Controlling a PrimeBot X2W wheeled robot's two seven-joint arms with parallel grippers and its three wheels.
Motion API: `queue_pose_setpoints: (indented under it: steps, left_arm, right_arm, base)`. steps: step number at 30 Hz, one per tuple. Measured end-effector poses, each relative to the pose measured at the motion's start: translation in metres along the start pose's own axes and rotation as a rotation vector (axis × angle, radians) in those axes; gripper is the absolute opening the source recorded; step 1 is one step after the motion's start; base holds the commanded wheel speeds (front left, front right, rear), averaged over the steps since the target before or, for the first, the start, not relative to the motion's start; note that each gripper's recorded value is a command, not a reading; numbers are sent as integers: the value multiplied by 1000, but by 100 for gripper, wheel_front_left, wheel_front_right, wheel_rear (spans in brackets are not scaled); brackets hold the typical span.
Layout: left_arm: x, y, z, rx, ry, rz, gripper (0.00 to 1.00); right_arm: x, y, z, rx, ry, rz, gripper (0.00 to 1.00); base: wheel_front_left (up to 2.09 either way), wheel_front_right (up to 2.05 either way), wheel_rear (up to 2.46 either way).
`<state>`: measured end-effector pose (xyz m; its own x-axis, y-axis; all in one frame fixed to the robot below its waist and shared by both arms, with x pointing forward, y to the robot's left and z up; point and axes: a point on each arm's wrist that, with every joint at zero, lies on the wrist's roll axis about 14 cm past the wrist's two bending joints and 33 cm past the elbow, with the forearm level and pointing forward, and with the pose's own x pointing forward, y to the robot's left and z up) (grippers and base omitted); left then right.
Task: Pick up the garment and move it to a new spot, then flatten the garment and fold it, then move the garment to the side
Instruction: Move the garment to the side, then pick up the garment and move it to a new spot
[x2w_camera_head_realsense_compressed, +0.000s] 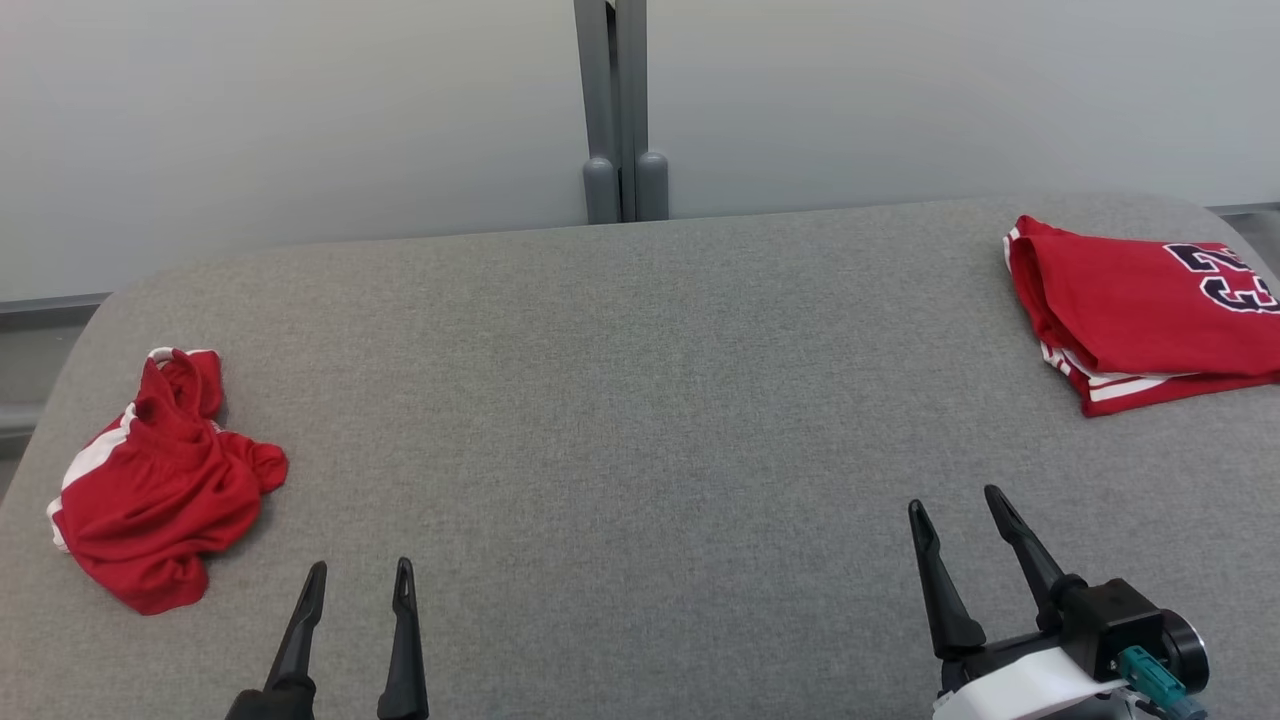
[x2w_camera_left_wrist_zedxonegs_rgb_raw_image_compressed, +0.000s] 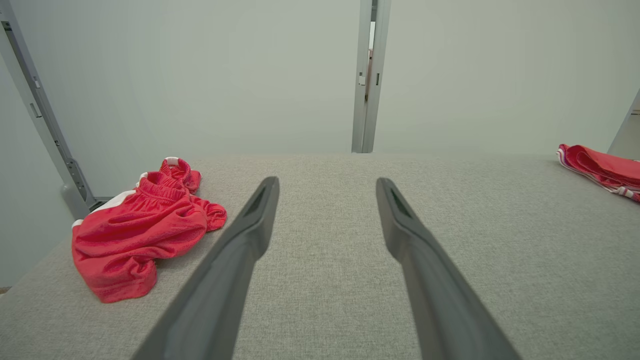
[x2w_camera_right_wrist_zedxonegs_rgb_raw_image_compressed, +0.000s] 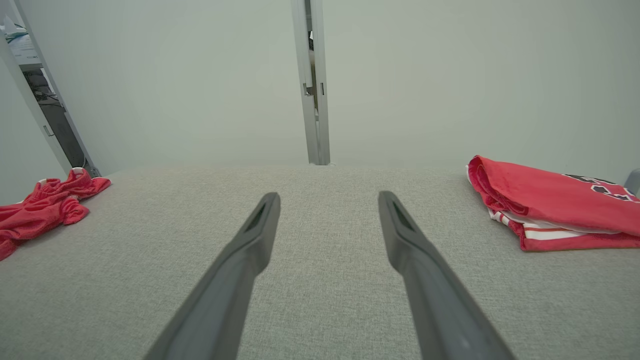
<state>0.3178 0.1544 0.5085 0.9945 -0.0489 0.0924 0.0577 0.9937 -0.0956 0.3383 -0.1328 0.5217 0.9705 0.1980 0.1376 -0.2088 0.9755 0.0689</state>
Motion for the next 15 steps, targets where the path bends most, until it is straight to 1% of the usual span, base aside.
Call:
queue_pose_setpoints:
  steps: [15]
  left_arm:
    - [1,3,-6,-2,21,6,100]
  right_arm:
    - [2,-1,-5,10,14,-3,100]
  base:
    - [0,0,0]
